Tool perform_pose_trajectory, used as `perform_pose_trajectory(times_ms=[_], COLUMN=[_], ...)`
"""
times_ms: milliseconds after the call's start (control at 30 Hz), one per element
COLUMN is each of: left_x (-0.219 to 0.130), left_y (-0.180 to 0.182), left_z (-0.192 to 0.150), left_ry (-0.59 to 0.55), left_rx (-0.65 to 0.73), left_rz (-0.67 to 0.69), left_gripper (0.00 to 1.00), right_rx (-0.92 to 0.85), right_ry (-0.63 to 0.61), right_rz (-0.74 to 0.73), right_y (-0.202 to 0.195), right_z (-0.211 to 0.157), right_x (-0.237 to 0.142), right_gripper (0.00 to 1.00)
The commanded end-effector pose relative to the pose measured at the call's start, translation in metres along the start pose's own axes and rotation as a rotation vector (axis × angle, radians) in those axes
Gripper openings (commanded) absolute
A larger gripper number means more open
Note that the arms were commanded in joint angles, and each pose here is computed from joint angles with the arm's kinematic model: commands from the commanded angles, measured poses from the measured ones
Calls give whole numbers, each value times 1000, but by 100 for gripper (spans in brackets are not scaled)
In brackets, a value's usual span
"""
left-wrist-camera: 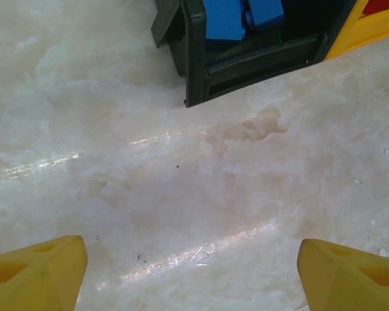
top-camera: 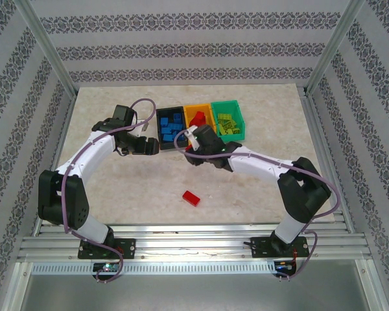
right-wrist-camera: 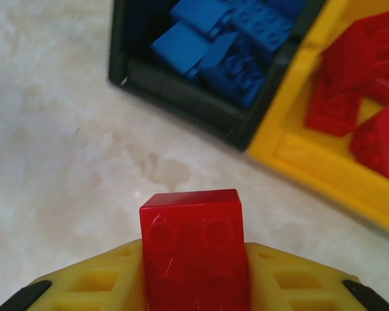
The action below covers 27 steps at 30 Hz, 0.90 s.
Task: Sort the legos into containers by color
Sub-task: Place the lego in the container.
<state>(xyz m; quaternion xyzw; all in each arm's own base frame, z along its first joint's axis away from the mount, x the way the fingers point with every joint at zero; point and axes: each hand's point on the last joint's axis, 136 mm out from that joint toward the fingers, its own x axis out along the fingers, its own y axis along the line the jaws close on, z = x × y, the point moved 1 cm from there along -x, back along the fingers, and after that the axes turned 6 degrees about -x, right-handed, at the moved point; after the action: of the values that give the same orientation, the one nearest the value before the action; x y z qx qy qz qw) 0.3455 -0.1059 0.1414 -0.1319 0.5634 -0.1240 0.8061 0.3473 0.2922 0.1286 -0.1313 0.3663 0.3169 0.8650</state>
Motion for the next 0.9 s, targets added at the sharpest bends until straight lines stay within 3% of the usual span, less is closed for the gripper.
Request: perform_pose_trajectory(times_ms=[0, 333, 467, 567, 867], left_x=[-3, -8, -11, -12, -12], left_y=[2, 1, 0, 0, -1], left_z=[4, 6, 6, 6, 6], left_ry=[8, -7, -15, -18, -18], left_rx=[5, 13, 15, 18, 16], left_rz=[4, 5, 2, 2, -4], left_gripper=[85, 85, 85, 85, 84], right_rx=[90, 292, 336, 344, 307], right_ry=[-114, -141, -104, -91, -68], right_rz=[24, 24, 4, 13, 42], right_y=[-17, -93, -113, -113, -88], right_z=[43, 90, 93, 92, 61], right_x=[-7, 18, 36, 38, 24], right_gripper=[37, 40, 51, 56, 58])
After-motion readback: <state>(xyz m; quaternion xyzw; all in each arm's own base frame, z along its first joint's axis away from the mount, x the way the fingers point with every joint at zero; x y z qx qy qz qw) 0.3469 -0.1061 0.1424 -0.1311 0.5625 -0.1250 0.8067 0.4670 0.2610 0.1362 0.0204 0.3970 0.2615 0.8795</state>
